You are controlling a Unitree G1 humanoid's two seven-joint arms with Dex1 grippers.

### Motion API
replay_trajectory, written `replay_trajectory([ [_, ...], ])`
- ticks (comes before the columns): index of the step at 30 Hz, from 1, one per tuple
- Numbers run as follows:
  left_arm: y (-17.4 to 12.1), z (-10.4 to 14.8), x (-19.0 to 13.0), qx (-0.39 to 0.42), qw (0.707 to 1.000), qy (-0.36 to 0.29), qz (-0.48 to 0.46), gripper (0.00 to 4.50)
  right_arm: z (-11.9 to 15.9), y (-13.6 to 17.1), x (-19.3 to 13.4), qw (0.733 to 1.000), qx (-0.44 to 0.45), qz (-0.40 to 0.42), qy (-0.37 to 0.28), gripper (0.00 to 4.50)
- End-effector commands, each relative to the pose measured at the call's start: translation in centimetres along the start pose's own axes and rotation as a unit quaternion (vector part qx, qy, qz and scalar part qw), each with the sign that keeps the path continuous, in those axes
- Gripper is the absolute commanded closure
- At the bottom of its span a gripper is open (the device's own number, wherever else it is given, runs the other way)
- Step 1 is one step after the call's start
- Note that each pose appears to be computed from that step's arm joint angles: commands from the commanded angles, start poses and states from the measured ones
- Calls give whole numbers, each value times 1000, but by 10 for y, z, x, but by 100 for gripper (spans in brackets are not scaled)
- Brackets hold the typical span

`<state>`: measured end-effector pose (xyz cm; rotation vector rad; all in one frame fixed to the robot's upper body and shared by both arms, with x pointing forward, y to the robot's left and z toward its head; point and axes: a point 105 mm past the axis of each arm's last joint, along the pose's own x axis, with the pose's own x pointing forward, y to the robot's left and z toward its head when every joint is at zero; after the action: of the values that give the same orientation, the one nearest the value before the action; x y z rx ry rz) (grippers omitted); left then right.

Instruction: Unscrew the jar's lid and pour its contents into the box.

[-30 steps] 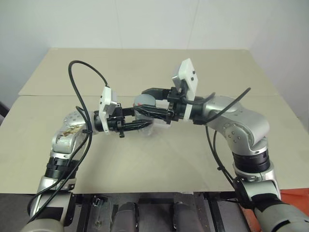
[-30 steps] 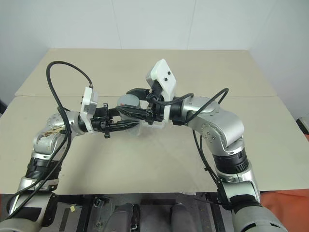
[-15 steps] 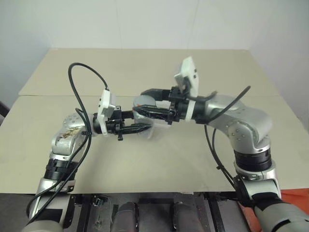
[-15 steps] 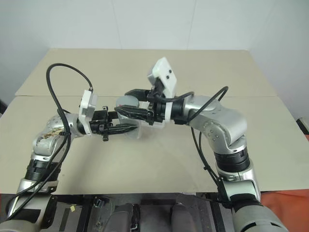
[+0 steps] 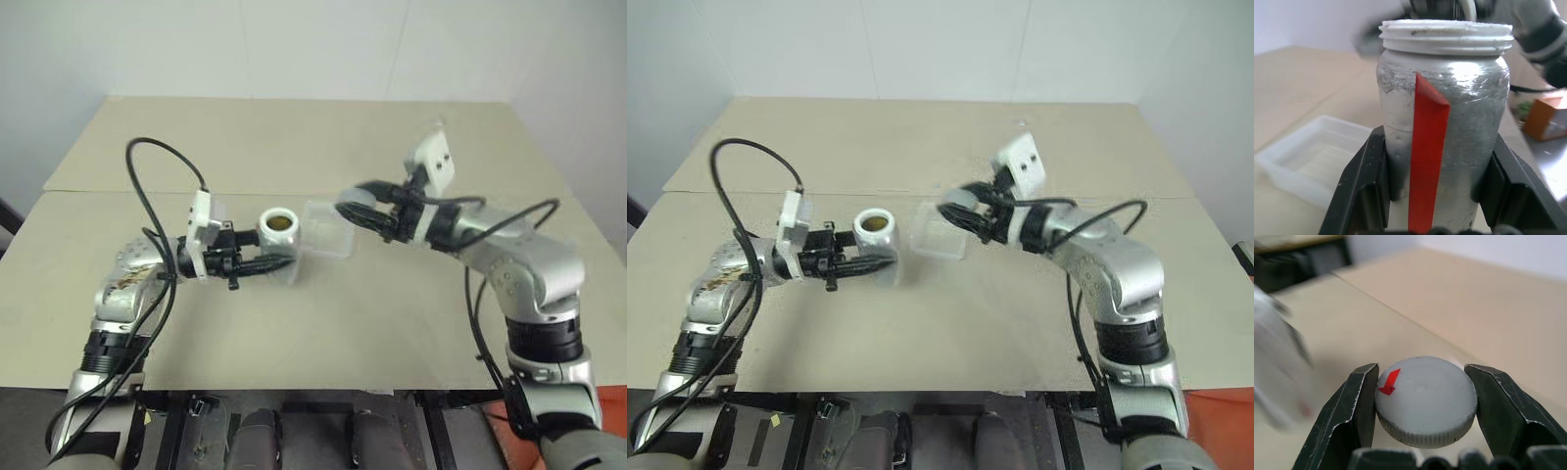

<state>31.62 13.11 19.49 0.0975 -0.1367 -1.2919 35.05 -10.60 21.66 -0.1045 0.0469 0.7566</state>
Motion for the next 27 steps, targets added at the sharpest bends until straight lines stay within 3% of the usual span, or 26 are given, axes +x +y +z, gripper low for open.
replay_trajectory([
  [1, 5, 18, -4, 34, 998, -23, 37, 256, 0, -31, -14, 994, 7, -104, -20, 174],
  [7, 8, 22, -4, 40, 997, -28, 61, 256, -40, -56, -5, 976, 33, -210, 43, 174],
  [14, 10, 24, -3, 42, 994, -35, 90, 256, -79, -68, 7, 961, 27, -261, 87, 174],
  [16, 9, 23, -3, 42, 994, -34, 93, 256, -84, -68, 8, 960, 26, -263, 92, 102],
  [20, 10, 22, -6, 43, 993, -31, 103, 256, -85, -66, 6, 962, 22, -256, 93, 4],
  [23, 13, 23, -7, 47, 992, -31, 113, 256, -81, -63, 0, 966, 12, -238, 101, 4],
  [27, 32, 30, -3, 81, 984, -27, 154, 256, -41, -40, -22, 988, -42, -116, 97, 4],
])
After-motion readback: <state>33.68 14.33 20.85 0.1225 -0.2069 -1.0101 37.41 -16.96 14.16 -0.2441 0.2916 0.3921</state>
